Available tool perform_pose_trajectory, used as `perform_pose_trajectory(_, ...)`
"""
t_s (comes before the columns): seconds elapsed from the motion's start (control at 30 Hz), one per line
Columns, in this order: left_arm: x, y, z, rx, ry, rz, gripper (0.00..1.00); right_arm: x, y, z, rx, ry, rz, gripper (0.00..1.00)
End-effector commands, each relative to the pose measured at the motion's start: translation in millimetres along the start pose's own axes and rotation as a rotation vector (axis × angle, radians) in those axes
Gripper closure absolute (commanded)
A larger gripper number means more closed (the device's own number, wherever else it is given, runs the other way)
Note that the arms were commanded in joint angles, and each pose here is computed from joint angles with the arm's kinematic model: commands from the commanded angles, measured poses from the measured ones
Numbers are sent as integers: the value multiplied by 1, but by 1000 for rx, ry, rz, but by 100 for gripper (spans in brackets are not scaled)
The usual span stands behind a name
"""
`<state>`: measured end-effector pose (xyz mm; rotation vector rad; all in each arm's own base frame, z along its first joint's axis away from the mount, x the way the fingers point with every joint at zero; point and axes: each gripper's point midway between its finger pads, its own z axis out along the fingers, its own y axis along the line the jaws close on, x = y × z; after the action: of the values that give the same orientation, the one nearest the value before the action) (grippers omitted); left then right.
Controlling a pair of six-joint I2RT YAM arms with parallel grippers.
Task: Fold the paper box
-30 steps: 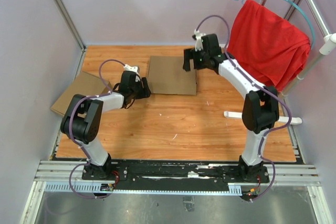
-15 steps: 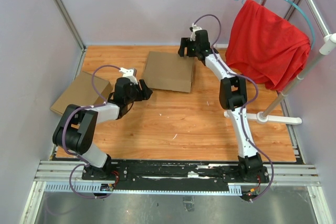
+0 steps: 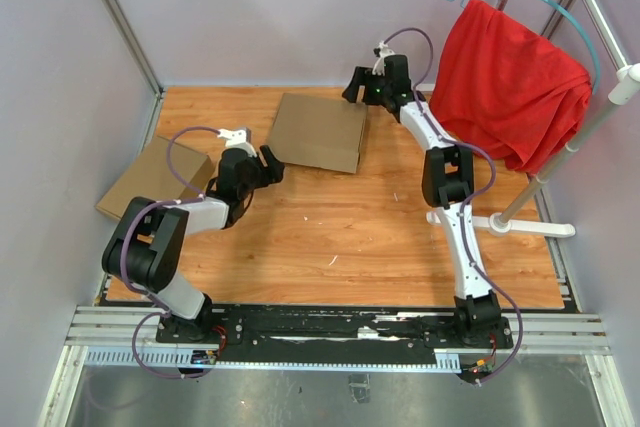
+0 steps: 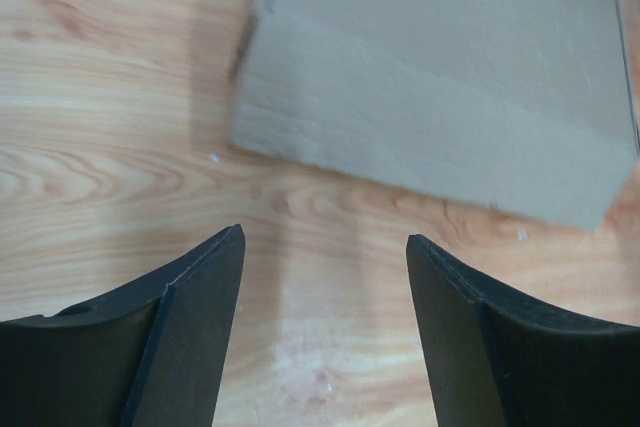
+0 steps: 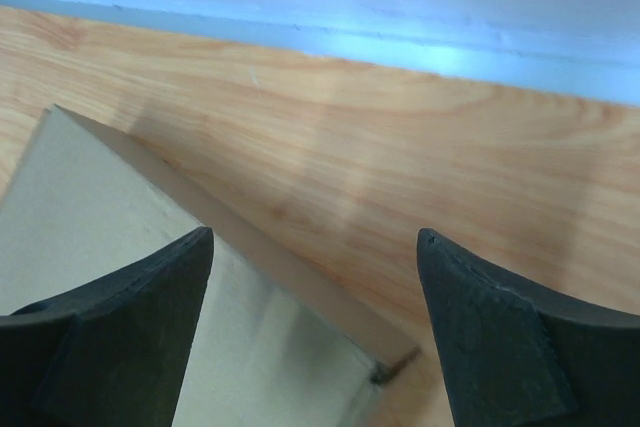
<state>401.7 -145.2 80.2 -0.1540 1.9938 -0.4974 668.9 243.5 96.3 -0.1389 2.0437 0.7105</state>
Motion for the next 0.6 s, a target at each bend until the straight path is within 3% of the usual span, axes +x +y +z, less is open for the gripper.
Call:
perform_pose_trajectory(0.0, -82, 22, 4, -159, -303, -106, 27, -20, -18, -27, 76, -32, 31, 12)
perform_pose_trajectory(0.1, -127, 14, 13, -123, -376, -122, 26, -29, -25, -47, 153, -60, 0, 1)
perform_pose_trajectory(0.2, -164, 2, 23, -97, -434, -87, 24, -36, -21, -62, 163, -52, 1, 1)
perform_pose_trajectory(0.27, -178, 4, 39, -112, -433, -83, 16, -35, -16, -67, 150, -32, 9, 0)
perform_pose_trajectory(0.47, -183, 1, 111, 0, -317, -71, 21, -22, -20, -81, 210, 49, 57, 0)
perform_pose_trajectory(0.57, -167, 0, 139, 48, -245, -68, 26, -7, -25, -92, 265, 105, 91, 3)
